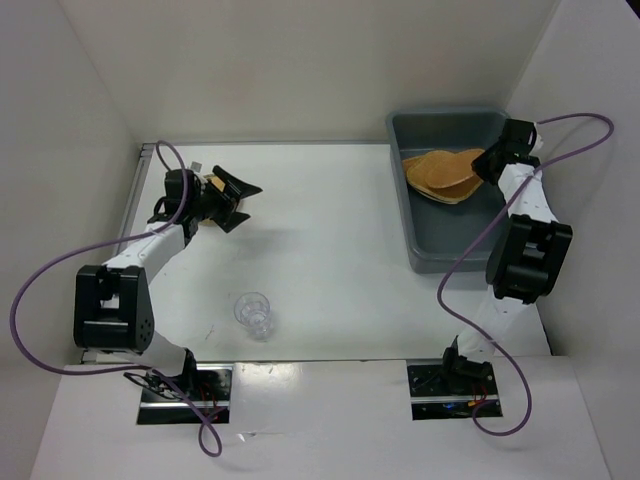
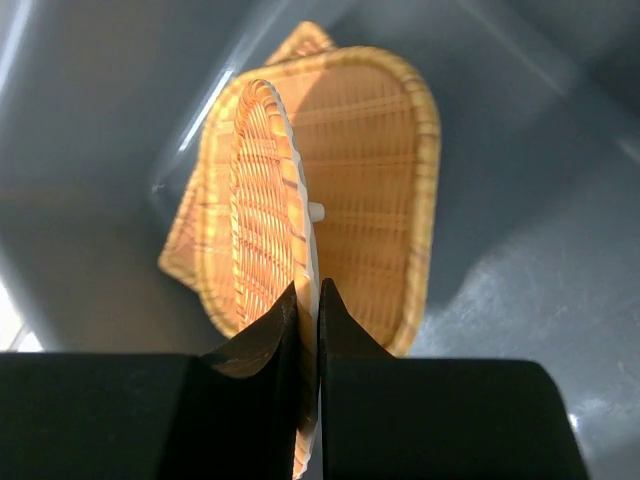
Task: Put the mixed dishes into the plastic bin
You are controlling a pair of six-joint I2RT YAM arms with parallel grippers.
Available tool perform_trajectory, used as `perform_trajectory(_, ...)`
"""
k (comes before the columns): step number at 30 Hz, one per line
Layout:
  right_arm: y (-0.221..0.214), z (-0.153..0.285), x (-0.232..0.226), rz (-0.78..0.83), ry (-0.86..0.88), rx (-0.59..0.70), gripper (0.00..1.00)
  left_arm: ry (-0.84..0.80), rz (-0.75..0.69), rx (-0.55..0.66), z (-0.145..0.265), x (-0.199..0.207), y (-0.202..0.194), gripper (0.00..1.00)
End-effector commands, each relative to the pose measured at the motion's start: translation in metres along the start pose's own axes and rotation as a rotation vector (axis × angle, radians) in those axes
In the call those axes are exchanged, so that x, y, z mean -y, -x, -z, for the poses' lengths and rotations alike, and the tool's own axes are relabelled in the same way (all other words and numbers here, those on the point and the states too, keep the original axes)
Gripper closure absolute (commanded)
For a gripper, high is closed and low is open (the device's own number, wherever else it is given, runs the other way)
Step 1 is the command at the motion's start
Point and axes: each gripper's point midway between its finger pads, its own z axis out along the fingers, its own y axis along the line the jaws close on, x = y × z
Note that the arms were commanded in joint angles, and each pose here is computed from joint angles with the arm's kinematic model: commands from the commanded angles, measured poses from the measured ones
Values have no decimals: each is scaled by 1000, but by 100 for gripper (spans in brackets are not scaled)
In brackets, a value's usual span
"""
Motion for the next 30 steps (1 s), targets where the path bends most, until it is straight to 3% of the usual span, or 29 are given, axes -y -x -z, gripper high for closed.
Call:
perform_trajectory(1, 35, -4, -16, -15, 42, 106, 99, -33, -53, 48, 12, 12, 8, 0)
perform_trajectory(11, 21, -44, -14, -33, 43, 53, 92, 1, -21, 113, 21, -1, 23, 0)
perform_trajectory(15, 20, -51, -13, -33, 32, 39, 84, 5, -21, 143, 24, -1, 30, 0)
perform_trajectory(16, 18, -55, -12, -33, 24, 29, 77, 5, -21, 143, 24, -1, 30, 0)
perform_trajectory(18, 17, -57, -10, -33, 18, 21, 77, 5, -21, 143, 24, -1, 30, 0)
perform_trajectory(24, 11, -56, 6, -2, -52, 10, 55, 30, -16, 171, 23, -8, 34, 0)
perform_trajectory(30, 15, -39, 17, 4, -100, 12, 49, 63, -10, 220, 28, -17, 45, 0)
